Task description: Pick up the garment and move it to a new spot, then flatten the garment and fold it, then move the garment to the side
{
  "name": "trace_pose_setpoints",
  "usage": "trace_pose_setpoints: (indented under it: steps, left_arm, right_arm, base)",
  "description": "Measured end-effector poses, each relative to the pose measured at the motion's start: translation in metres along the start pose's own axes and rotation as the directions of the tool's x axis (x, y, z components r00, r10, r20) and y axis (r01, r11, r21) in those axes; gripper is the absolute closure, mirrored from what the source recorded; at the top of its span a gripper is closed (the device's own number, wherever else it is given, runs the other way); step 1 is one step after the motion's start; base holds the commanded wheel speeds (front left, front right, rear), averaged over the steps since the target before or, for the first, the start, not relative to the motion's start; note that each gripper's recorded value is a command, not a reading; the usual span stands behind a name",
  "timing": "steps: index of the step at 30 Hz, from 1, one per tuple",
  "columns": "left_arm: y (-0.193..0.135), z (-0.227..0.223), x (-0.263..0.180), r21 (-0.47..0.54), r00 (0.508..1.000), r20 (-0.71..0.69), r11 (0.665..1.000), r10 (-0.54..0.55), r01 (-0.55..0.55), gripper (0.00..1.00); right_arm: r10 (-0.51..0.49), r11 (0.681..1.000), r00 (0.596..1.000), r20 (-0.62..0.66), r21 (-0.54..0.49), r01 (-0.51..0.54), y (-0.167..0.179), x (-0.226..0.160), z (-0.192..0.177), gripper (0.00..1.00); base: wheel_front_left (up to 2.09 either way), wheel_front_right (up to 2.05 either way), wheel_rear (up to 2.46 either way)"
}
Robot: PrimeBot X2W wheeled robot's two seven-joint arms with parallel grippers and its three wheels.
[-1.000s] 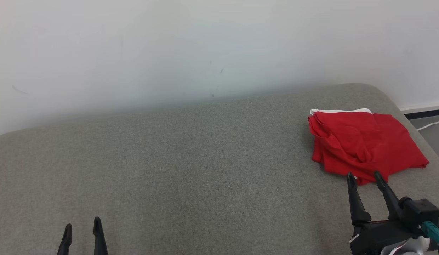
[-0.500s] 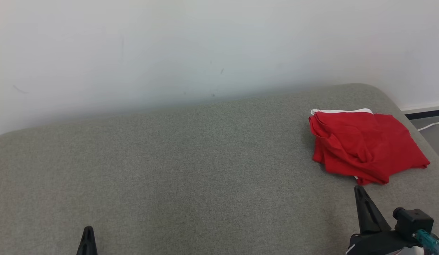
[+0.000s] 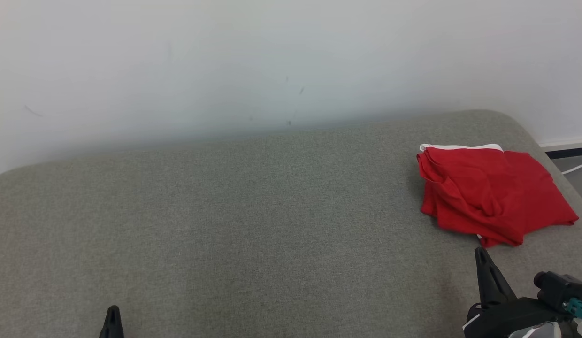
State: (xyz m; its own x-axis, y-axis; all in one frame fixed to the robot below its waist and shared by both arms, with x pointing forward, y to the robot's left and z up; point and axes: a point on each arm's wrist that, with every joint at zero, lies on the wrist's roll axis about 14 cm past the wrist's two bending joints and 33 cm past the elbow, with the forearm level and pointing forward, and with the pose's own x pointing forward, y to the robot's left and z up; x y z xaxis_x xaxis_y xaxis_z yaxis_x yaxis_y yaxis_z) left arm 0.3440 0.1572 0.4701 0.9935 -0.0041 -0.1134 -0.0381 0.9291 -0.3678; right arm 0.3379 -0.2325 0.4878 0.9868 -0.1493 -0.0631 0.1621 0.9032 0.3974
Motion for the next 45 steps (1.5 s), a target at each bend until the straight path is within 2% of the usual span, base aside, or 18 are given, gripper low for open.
trace_pose_setpoints:
  steps: [11, 21, 33, 45]
  left_arm:
    - [0.009, -0.002, 0.004, -0.146, 0.999, -0.031, 0.989, 0.029, -0.033, 1.00]
    - [0.013, -0.005, 0.008, -0.297, 0.997, -0.065, 0.953, 0.033, -0.051, 1.00]
    - [0.016, -0.001, 0.014, -0.454, 0.997, -0.072, 0.889, 0.024, -0.054, 1.00]
    - [0.021, 0.000, 0.018, -0.606, 0.996, -0.082, 0.793, 0.020, -0.066, 1.00]
  right_arm:
    - [-0.010, 0.990, 0.999, -0.040, 0.142, 0.016, 0.000, 0.006, -0.005, 1.00]
    - [-0.011, 0.960, 0.997, -0.074, 0.278, 0.031, 0.000, 0.009, -0.011, 1.00]
    - [0.000, 0.896, 0.995, -0.103, 0.441, 0.046, 0.004, 0.016, -0.015, 1.00]
    - [0.024, 0.806, 0.992, -0.122, 0.589, 0.052, 0.009, 0.020, -0.020, 1.00]
  base:
    - [0.00, 0.00, 0.00]
    - [0.00, 0.00, 0.00]
    - [0.00, 0.00, 0.00]
    - [0.00, 0.00, 0.00]
